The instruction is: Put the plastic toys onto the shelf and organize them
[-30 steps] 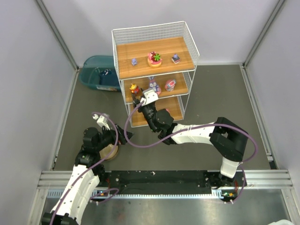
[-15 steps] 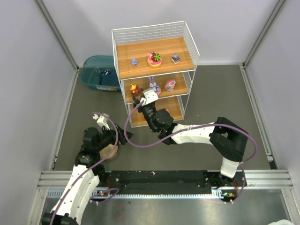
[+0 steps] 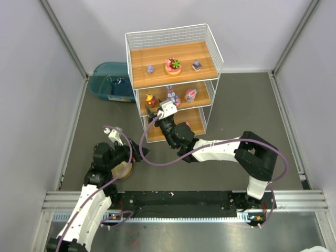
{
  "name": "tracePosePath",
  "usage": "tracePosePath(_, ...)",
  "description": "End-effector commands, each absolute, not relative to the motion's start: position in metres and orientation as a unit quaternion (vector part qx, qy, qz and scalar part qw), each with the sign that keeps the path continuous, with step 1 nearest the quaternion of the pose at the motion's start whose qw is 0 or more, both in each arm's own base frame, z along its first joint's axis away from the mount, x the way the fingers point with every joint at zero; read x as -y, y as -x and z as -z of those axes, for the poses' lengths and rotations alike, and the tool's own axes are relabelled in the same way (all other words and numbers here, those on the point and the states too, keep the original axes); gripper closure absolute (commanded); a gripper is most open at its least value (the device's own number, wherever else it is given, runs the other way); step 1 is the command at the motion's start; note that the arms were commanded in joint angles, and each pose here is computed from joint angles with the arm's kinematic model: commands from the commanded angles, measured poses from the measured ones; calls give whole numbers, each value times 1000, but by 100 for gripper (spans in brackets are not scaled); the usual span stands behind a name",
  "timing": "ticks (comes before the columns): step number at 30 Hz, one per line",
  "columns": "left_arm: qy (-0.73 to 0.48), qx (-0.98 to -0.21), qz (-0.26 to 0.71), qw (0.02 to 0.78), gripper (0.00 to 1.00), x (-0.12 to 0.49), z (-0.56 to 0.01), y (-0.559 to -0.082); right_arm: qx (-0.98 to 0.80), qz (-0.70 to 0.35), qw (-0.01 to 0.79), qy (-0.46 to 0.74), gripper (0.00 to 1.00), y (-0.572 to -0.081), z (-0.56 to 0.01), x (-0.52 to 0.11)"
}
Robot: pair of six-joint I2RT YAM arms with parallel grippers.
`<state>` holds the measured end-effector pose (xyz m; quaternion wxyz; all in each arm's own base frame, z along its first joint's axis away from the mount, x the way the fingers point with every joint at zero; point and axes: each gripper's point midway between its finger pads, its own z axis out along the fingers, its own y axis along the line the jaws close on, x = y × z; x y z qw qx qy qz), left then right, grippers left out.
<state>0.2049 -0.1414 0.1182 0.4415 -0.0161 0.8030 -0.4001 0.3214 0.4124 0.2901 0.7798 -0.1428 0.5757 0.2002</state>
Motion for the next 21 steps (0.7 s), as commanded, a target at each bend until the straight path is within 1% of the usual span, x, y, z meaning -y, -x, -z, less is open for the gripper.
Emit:
tracePosePath(1, -2, -790, 404, 461, 1, 143, -129, -208, -567, -213, 784, 136, 39, -318, -299, -408)
tracePosePath(4, -3, -792, 406, 455, 1, 144, -129, -207, -564, -212, 784, 150, 37, -309, -303, -409)
tracePosePath(7, 1, -793, 405, 455, 1, 144, -129, -207, -559, -212, 786, 157, 33, -299, -311, -406)
tracePosePath(14, 6, -796, 398, 457, 1, 141, -128, -208, -557, -220, 785, 161, 29, -273, -311, -388)
tracePosePath(16, 9, -797, 396, 456, 1, 140, -128, -208, -553, -224, 787, 155, 29, -264, -321, -378)
tracePosePath(18, 15, -798, 392, 459, 1, 139, -128, -209, -559, -224, 781, 162, 28, -255, -316, -370)
tracePosePath(21, 25, -802, 383, 458, 1, 135, -128, -210, -574, -232, 770, 156, 22, -238, -312, -350)
